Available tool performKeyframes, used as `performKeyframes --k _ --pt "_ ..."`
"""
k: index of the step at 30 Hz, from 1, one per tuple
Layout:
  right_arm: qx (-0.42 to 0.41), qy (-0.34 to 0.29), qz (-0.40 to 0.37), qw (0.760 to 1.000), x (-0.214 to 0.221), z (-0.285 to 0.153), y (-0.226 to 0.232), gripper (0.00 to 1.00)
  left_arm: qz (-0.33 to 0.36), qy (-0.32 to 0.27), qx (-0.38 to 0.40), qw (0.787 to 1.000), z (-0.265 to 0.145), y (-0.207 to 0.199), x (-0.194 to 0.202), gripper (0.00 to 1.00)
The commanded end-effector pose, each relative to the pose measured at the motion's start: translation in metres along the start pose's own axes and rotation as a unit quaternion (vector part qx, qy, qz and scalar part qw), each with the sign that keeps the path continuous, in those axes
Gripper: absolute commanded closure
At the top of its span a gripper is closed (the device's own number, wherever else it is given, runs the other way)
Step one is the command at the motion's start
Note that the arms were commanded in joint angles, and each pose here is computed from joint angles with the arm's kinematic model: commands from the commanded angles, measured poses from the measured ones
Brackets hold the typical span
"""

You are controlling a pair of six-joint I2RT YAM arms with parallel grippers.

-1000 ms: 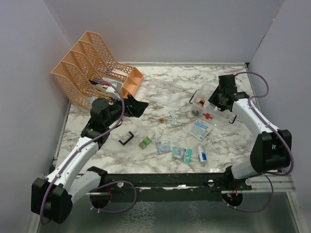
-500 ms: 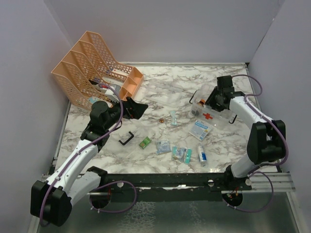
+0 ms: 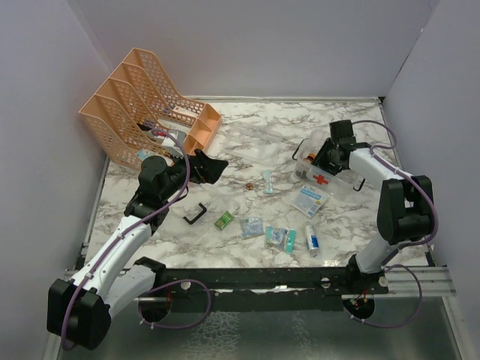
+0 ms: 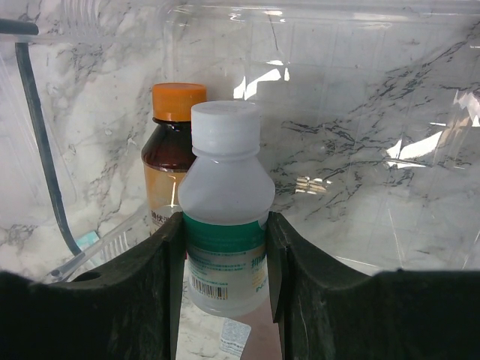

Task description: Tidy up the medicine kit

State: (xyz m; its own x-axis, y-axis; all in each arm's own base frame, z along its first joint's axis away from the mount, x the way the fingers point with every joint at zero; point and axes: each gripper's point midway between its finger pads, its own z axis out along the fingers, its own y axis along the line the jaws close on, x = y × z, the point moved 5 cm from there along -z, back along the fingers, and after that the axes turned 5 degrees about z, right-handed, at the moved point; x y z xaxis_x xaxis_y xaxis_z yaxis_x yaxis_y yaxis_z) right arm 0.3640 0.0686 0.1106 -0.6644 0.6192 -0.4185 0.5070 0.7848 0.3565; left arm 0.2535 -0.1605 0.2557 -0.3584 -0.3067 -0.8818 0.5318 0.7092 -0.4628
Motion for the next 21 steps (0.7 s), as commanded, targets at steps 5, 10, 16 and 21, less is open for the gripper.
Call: performKeyframes --k 5,10,16,21 --pt "-0.022 0.011 0.006 1.0 0.002 0.006 0.005 0.63 0.011 -0.019 -0.008 1.0 -0.002 0.001 -0.007 0.01" --pt "-0.025 0.019 0.012 0.999 0.006 0.005 0.005 0.58 0.014 -0.025 -0.013 1.0 -0.004 0.001 -0.008 0.03" --pt "-0.039 0.036 0.003 0.999 0.012 0.004 0.006 0.47 0.012 -0.024 -0.013 1.0 -0.003 0.002 -0.007 0.03" --pt "-0.049 0.042 -0.007 0.998 0.011 0.001 0.01 0.46 0.014 -0.025 -0.011 1.0 -0.004 0.001 -0.008 0.03"
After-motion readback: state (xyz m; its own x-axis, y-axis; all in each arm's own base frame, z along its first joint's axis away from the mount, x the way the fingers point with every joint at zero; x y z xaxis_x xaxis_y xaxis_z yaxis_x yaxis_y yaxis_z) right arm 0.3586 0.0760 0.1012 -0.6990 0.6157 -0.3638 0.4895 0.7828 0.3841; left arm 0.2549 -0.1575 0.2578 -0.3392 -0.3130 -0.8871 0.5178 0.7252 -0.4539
